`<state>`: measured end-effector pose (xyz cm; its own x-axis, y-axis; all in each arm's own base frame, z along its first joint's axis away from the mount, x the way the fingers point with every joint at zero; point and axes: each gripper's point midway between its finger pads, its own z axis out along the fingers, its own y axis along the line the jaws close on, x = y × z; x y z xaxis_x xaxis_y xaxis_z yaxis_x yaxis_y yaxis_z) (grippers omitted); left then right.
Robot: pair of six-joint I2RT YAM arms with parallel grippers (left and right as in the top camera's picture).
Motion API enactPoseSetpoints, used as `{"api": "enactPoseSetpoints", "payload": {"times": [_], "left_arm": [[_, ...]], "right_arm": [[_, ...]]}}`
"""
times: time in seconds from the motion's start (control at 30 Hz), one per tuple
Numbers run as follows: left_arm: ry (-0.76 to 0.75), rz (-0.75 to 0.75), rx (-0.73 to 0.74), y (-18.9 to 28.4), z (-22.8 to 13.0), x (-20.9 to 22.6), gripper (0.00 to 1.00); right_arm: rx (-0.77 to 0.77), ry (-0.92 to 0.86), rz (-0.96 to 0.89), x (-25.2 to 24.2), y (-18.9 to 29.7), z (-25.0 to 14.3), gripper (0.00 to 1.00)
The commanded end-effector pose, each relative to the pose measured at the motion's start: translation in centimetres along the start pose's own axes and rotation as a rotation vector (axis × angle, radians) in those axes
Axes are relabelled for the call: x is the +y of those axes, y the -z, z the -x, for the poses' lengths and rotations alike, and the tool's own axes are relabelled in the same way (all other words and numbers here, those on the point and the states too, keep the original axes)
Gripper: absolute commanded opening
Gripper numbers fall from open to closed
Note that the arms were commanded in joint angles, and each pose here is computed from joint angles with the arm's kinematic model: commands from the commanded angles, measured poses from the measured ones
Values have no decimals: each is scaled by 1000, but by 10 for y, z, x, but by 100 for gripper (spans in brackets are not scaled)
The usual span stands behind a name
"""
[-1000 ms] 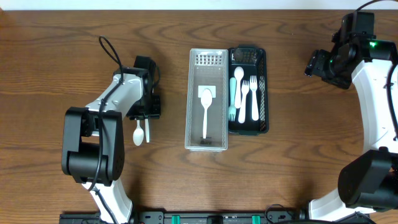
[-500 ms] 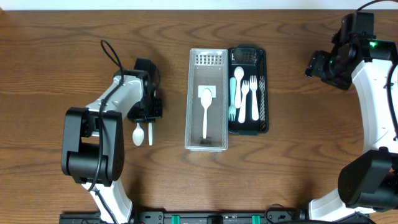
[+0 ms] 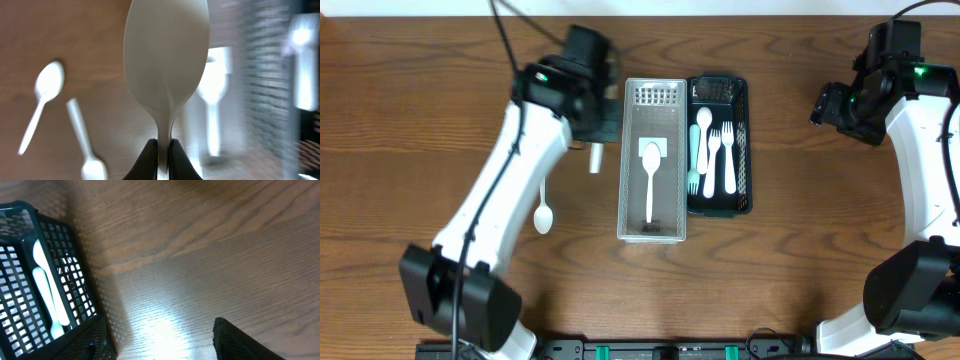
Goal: Pack container
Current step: 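Place the spoon into the white tray, then grasp the next white spoon with left gripper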
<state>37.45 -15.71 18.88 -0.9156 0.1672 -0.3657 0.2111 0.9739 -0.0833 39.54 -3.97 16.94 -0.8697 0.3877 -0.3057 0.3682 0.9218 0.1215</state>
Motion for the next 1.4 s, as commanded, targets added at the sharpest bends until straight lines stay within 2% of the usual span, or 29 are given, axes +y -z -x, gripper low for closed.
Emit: {"api": "enactPoseSetpoints", "payload": {"times": [0.0, 0.1, 0.13, 0.23, 0.27, 0.37, 0.47, 0.63, 0.93, 1.07, 1.23, 1.37], "left_arm": [[-71, -15, 41, -18, -12, -31, 6], [-86, -19, 84, -40, -23, -51, 8], [-80, -16, 110, -49, -28, -56, 15], [-88, -9, 151, -63, -37, -63, 49], [-90, -8, 155, -65, -38, -64, 58], [-83, 23, 146, -57, -34, -54, 66], [-43, 115, 135, -40, -28, -20, 71], [52, 239, 195, -31, -36, 48, 72], [237, 294, 347, -79, -93, 139, 71], [287, 219, 370, -99, -114, 146, 68], [300, 206, 364, -109, -122, 151, 62], [295, 186, 361, -121, -132, 149, 62]], "right_arm": [[-11, 12, -3, -2, 2, 3, 73], [-16, 13, -1, -1, 2, 4, 74], [-17, 13, -1, -1, 2, 5, 74], [-22, 14, 1, -1, 2, 6, 75], [-24, 15, 1, -1, 2, 6, 75], [-25, 15, 2, -1, 2, 6, 76], [-27, 16, 2, 0, 2, 7, 76], [-28, 16, 3, 0, 2, 7, 76], [-27, 16, 2, 0, 2, 7, 77], [-26, 16, 2, 0, 2, 7, 77], [-24, 15, 2, -1, 2, 6, 77], [-20, 16, 0, -1, 2, 5, 76]]}}
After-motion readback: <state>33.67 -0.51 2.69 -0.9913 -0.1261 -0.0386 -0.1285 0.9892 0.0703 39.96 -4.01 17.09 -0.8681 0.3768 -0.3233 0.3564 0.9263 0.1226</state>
